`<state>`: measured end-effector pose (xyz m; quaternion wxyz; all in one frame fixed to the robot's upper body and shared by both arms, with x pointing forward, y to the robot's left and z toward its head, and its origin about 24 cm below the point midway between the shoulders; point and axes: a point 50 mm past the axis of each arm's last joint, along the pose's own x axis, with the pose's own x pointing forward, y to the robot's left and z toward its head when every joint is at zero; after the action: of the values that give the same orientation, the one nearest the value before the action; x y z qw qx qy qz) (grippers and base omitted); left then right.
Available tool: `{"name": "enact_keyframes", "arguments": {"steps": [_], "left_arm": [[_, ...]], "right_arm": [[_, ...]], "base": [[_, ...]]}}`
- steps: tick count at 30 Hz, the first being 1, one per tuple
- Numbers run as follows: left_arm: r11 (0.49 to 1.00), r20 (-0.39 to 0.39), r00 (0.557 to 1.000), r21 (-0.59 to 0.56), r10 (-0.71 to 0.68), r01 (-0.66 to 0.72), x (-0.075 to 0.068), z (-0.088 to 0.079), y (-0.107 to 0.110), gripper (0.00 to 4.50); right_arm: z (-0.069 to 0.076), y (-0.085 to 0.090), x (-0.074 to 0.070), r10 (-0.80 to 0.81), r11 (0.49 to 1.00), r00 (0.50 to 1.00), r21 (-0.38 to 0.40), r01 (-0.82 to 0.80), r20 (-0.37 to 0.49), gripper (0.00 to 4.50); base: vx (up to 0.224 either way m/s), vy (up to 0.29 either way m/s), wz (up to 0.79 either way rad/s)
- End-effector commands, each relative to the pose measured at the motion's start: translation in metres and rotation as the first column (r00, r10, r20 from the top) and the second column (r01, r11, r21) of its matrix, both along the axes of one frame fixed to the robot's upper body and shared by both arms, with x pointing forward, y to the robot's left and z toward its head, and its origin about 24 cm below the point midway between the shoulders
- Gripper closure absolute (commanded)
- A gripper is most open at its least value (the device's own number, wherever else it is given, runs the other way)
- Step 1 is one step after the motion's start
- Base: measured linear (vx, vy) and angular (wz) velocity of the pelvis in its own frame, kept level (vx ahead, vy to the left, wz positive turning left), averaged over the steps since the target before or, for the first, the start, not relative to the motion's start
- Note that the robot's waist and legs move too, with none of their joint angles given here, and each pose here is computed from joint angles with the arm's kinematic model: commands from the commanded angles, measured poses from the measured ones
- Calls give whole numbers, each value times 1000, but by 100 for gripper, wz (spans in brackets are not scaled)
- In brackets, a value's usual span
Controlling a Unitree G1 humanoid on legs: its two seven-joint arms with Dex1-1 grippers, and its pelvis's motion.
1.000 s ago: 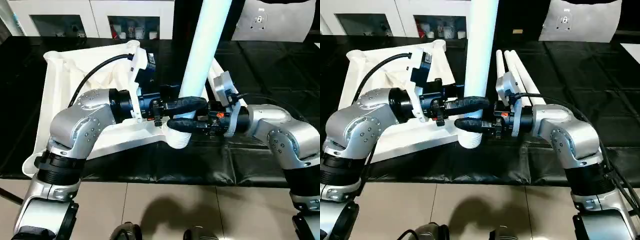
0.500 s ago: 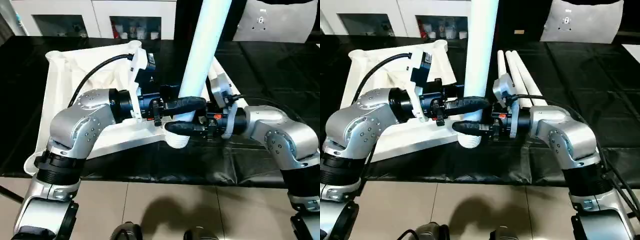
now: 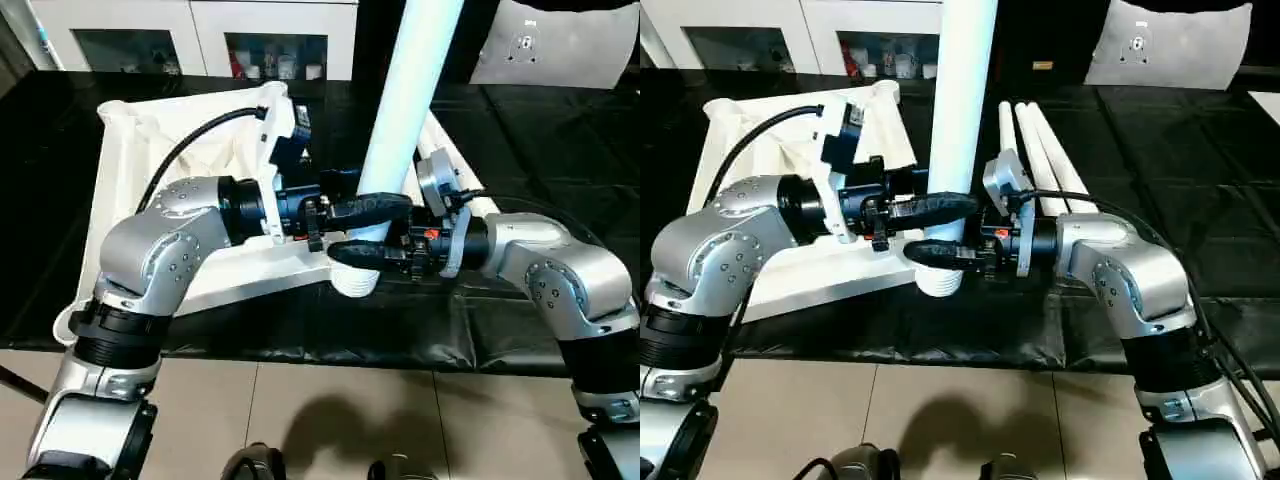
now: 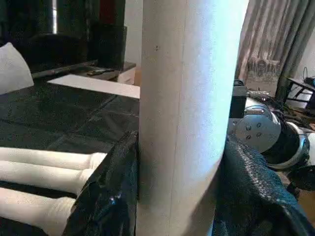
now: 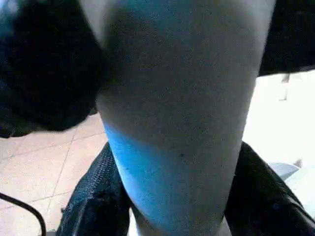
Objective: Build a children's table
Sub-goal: Insert table leg to table base
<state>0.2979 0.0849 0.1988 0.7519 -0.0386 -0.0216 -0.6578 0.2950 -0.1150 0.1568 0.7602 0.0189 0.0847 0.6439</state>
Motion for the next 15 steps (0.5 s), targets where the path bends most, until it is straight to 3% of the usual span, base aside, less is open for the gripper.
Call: {"name": "enact_keyframes", "arguments": {"steps": [1, 5, 6, 7, 15], "left_arm": [[1000, 48, 999, 3, -17, 17, -1, 11, -2, 260], [999, 32, 999, 9, -37, 37, -4, 11, -4, 260], [998, 19, 998, 8, -57, 57, -6, 11, -5, 204], [998, 16, 998, 7, -62, 62, -7, 11, -5, 190], [998, -8, 998, -24, -66, 66, -7, 8, -6, 139]], "right_arm": [[-2, -1, 2, -19, 1000, 1000, -15, 19, -16, 251], [-3, -1, 4, -39, 999, 998, 0, 39, -40, 253], [-3, -1, 4, -52, 999, 997, 6, 53, -48, 253], [-3, -1, 5, -58, 998, 997, 9, 59, -53, 253], [-8, 1, 5, -100, 994, 994, 34, 101, -39, 257]], "base": [[0, 0, 0], [0, 0, 0], [0, 0, 0], [0, 0, 0], [0, 0, 0]]}}
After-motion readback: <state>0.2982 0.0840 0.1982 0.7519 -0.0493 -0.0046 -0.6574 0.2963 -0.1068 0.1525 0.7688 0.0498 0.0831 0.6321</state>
